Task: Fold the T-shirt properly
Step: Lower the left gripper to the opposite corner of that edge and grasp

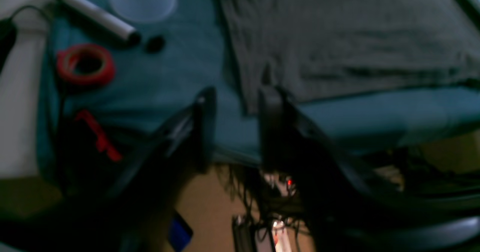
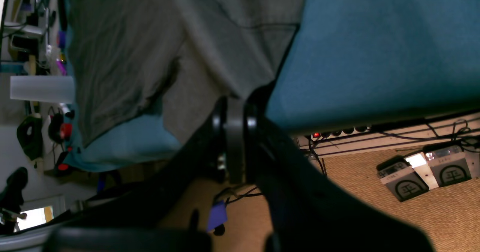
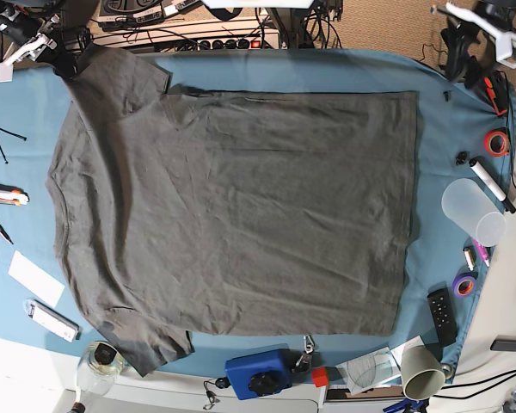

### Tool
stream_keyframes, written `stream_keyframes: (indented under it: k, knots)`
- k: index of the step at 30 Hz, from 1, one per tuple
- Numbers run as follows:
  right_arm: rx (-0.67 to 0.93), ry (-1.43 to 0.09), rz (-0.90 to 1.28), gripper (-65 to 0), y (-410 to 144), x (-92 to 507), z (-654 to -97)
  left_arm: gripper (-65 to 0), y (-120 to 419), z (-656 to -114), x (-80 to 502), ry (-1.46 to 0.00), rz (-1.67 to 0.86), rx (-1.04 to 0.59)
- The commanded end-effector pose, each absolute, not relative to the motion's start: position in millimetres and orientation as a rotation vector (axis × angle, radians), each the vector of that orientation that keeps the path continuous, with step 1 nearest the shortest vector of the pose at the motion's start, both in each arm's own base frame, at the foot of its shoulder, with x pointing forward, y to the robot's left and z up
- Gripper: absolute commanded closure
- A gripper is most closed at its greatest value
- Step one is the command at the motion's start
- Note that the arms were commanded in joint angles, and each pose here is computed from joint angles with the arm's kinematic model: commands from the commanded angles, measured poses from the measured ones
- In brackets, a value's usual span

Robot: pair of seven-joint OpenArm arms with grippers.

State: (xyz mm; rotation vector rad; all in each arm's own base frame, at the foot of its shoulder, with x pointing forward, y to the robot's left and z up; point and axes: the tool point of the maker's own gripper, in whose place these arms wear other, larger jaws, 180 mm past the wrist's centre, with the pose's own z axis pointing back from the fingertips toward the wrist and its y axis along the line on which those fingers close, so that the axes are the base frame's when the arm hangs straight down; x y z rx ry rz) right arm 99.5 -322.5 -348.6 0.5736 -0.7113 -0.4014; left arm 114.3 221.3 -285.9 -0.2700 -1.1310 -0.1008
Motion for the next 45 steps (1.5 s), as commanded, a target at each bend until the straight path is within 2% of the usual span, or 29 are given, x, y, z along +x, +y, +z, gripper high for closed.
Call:
stream_keyframes:
  k: [1,3,6,10,13,15,21,28,34,40,45]
  knots:
    - [0.561,-0.75,-0.377,0.0,-329.4,104.9,-335.9,-28.0,216.9,-269.0,120.9,-1.188,-0.122,-0.284]
    - [0.561,-0.75,-0.376,0.0,-329.4,105.0,-335.9,-31.4,223.5,-264.9,129.4,-1.2,-0.101,-0.232]
    - [0.561,-0.75,-0.377,0.0,-329.4,105.0,-335.9,-31.3,232.4,-273.5,132.7,-1.152,-0.059,-0.187]
    - [0.561,-0.75,-0.377,0.0,-329.4,105.0,-335.9,-31.3,236.9,-283.6,139.0,-1.087,0.073,-0.234]
    - [0.561,-0.75,-0.377,0.0,-329.4,105.0,-335.9,-30.3,231.3,-281.3,145.8,-1.099,0.092,-0.28]
    - [0.561,-0.75,-0.377,0.0,-329.4,105.2,-335.9,-28.4,221.5,-283.0,148.9,-1.1,0.088,-0.314]
    - [0.562,-0.752,-0.376,0.0,-329.4,105.8,-335.7,-28.3,155.3,-305.6,152.8,-1.036,-0.025,-0.446]
    - [0.562,-0.752,-0.376,0.0,-329.4,105.7,-335.7,-28.3,158.1,-327.5,166.4,-1.012,0.03,-0.271]
    - [0.561,-0.752,-0.376,0.0,-329.5,105.8,-335.6,-28.4,176.2,-350.4,166.0,-0.911,0.075,-0.165]
    - [0.561,-0.752,-0.376,0.0,-329.5,105.7,-335.7,-28.7,177.4,-384.1,163.3,-0.788,0.131,-0.2]
    - [0.561,-0.752,-0.376,0.0,-329.5,105.7,-335.7,-29.0,180.1,-395.8,169.2,-0.777,0.158,-0.21]
